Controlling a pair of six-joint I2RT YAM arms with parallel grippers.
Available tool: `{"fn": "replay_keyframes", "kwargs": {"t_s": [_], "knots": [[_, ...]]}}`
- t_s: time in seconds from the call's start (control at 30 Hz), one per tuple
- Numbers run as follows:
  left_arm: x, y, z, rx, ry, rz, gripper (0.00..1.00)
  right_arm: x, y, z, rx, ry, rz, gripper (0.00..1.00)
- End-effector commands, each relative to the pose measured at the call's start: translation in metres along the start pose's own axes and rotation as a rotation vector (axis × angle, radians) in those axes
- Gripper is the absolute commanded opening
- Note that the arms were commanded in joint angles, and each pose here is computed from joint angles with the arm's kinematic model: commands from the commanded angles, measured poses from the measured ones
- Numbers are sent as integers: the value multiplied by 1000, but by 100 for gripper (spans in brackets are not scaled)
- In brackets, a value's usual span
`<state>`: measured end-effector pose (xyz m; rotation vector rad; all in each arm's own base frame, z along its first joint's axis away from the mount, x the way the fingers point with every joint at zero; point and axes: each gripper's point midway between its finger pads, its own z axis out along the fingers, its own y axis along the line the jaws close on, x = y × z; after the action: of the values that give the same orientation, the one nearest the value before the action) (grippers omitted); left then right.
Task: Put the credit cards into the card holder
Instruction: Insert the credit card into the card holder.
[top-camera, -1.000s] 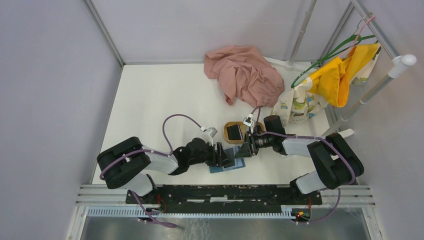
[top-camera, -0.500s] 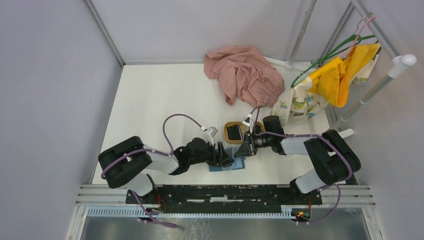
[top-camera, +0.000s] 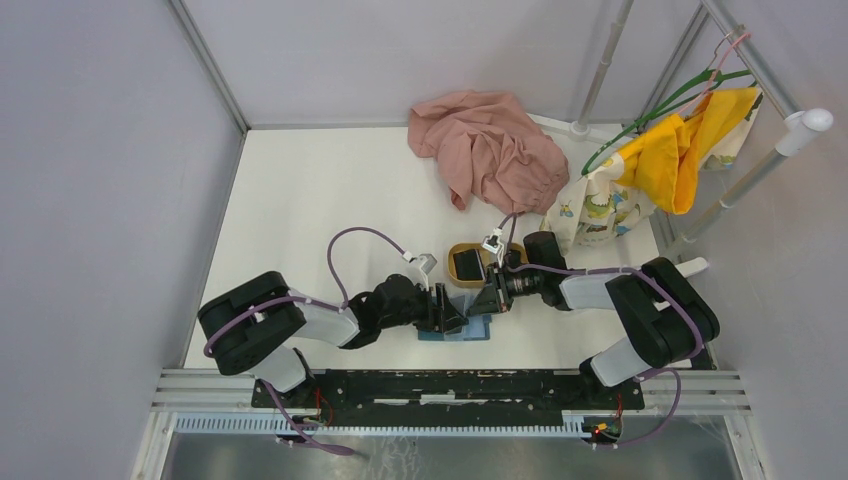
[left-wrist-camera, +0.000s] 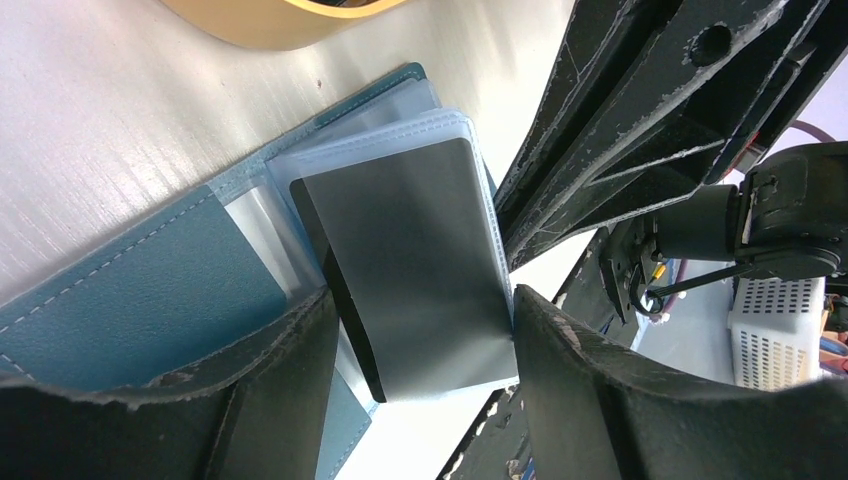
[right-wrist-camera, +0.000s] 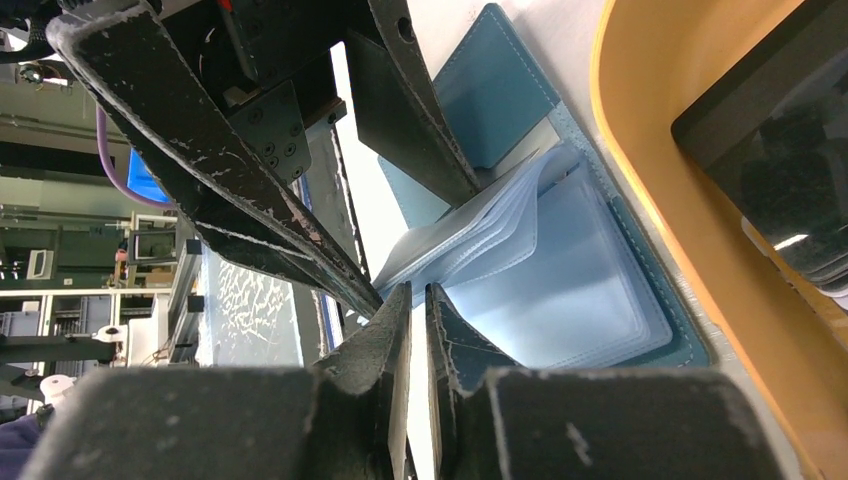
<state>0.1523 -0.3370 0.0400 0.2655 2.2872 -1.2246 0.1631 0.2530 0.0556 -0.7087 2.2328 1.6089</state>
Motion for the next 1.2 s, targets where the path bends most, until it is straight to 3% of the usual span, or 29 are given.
{"fn": "replay_keyframes", "kwargs": {"t_s": [0.0, 0.33, 0.7, 1.17], "knots": [[-11, -15, 4, 38, -27, 13, 66, -6, 2, 2, -12, -3, -59, 15], [-12, -17, -2, 54, -38, 11, 61, -15, -3, 0, 23, 18, -178, 23], [-11, -17, -6, 77, -43, 2, 61, -44, 0, -16, 89, 4, -520, 35], [-11, -20, -5, 112, -40, -10, 61, -37, -13, -12, 153, 8, -517, 36]]}}
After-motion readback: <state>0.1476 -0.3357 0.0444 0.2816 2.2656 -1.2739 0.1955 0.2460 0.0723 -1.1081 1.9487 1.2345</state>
